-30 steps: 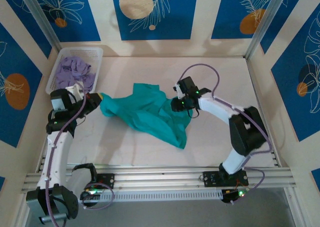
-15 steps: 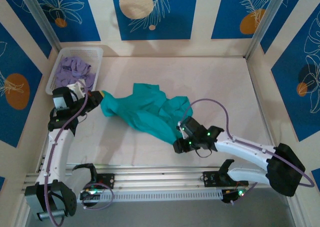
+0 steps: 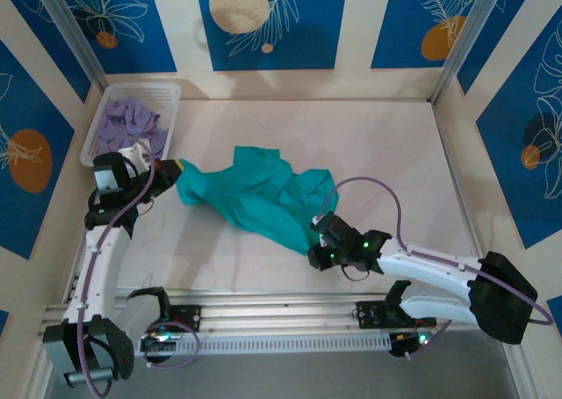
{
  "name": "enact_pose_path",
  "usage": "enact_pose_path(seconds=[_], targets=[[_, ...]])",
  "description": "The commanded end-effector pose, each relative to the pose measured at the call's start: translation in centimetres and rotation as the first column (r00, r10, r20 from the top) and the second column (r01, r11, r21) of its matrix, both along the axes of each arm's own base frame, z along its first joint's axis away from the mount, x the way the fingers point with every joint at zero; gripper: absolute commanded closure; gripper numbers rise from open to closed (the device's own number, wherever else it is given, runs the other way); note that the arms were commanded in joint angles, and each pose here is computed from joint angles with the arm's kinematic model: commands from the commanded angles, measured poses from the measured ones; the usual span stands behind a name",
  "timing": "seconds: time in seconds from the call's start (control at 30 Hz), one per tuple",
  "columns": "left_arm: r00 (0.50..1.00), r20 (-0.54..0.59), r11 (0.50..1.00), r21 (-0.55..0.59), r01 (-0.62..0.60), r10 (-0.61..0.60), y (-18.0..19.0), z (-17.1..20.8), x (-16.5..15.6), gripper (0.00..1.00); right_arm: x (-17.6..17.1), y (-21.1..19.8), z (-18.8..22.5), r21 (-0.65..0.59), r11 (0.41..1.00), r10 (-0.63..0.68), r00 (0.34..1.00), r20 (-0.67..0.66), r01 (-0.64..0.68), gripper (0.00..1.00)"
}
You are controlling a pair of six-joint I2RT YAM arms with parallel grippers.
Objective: Fold the inside-out t-shirt
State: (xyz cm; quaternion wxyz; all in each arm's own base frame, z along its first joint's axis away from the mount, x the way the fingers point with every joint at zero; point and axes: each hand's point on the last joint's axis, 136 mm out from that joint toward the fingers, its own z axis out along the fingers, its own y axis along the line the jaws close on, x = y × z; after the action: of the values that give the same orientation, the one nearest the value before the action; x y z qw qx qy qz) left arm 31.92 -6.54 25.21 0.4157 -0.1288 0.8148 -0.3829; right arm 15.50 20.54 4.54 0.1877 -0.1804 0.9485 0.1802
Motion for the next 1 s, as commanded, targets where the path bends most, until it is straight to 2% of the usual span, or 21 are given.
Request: enact_pose_path(seconds=[0.0,0.33,0.47,0.6,0.67,0.83,0.97], targets=[[1.0,0.019,1.0,0.003,0.009,-0.009,-0.3,0.3,0.1,1.0,0.2,-0.1,-0.2,-0.008,1.0,-0.012,1.0,0.022,0.012,0.77],[1.0,0.006,1.0,0.0,0.01,-0.01,-0.3,-0.3,0.1,1.0,0.1,0.0,-0.7,-0.018,1.0,-0.002,1.0,0.027,0.002,0.78],[1.0,0.008,1.0,0.001,0.01,-0.01,-0.3,-0.2,0.1,1.0,0.3,0.0,-0.4,-0.022,1.0,-0.004,0.999,0.045,0.005,0.87],[1.0,0.006,1.0,0.007,0.01,-0.01,-0.3,-0.3,0.1,1.0,0.8,0.0,0.6,-0.013,1.0,-0.011,0.996,0.084,0.012,0.99],[1.0,0.007,1.0,0.014,0.009,-0.01,-0.2,-0.3,0.1,1.0,1.3,-0.2,1.6,-0.001,1.0,-0.021,0.993,0.114,0.022,1.0],[1.0,0.011,1.0,0.027,0.005,-0.005,-0.1,0.2,0.2,1.0,2.8,-0.7,5.0,0.096,0.995,-0.055,0.985,0.162,0.04,1.0],[1.0,0.026,1.0,0.024,0.002,-0.002,-0.1,1.4,0.3,1.0,4.8,-0.9,8.7,0.237,0.97,-0.089,0.982,0.164,0.048,1.0]])
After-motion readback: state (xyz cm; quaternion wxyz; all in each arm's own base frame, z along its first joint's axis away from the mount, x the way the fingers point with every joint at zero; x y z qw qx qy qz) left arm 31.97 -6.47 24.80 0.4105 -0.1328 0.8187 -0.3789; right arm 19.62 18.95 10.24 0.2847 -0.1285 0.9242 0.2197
